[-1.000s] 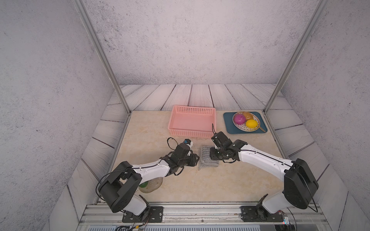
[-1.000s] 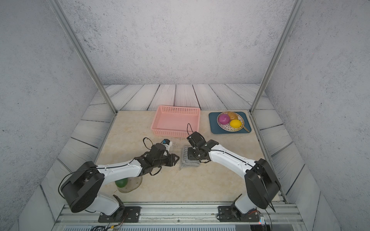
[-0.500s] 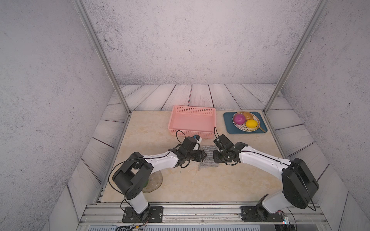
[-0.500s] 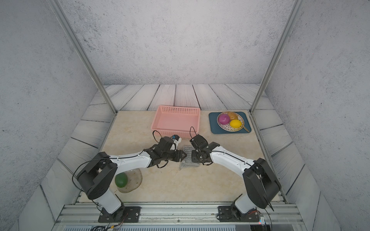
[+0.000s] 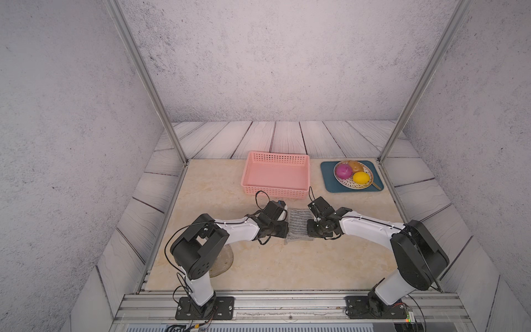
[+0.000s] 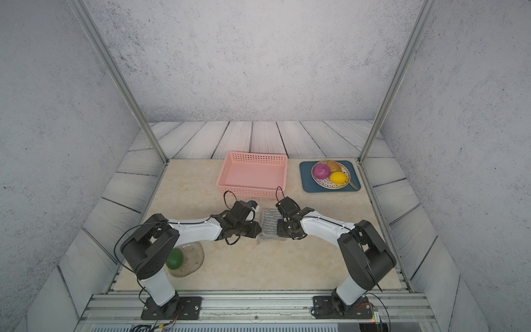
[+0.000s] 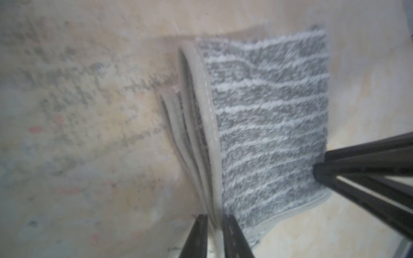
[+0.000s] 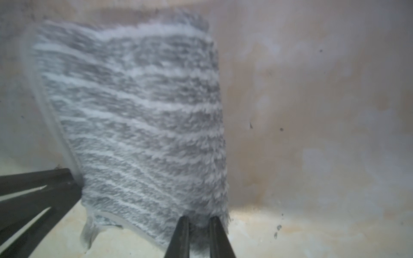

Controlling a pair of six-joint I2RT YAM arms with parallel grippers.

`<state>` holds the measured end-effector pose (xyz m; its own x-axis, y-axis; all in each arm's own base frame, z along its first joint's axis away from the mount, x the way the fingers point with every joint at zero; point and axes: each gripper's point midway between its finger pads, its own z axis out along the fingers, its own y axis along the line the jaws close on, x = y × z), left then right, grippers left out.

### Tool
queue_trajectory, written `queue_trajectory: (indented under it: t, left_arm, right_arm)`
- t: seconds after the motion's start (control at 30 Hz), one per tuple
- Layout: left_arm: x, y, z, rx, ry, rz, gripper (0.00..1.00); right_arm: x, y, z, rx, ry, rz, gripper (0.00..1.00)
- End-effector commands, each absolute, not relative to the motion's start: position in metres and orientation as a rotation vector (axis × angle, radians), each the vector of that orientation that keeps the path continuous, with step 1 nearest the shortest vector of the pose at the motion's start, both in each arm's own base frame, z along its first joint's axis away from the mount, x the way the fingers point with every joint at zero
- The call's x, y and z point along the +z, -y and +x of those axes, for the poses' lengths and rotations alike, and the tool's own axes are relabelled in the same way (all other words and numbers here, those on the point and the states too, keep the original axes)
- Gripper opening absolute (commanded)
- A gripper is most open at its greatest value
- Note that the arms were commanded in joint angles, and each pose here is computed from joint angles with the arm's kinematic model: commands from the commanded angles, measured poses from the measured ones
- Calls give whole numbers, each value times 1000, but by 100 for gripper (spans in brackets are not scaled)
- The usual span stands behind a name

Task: Fold the square dishcloth
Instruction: Smooth out the cleaning item at the center of the board.

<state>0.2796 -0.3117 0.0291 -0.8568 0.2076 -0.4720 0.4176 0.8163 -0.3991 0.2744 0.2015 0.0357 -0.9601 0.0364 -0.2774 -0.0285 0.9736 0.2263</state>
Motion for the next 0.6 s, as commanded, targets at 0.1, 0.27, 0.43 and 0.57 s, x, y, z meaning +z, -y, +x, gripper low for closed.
queue_trajectory:
  t: [0.1, 0.27, 0.43, 0.57]
  left_arm:
    - [3, 293, 264, -613, -2668, 484, 11]
    - [8, 290, 260, -619, -2655, 492, 9]
    - [39, 295, 269, -651, -2577, 487, 16]
    - [75, 302, 283, -666, -2491, 474, 37]
  right_arm:
    - [14, -197, 267, 375, -2889, 76, 15]
    - [10, -198, 265, 430, -2895, 79, 15]
    - [33, -201, 272, 450, -2837, 26, 22]
    - [56, -192, 278, 379, -2788, 19, 29]
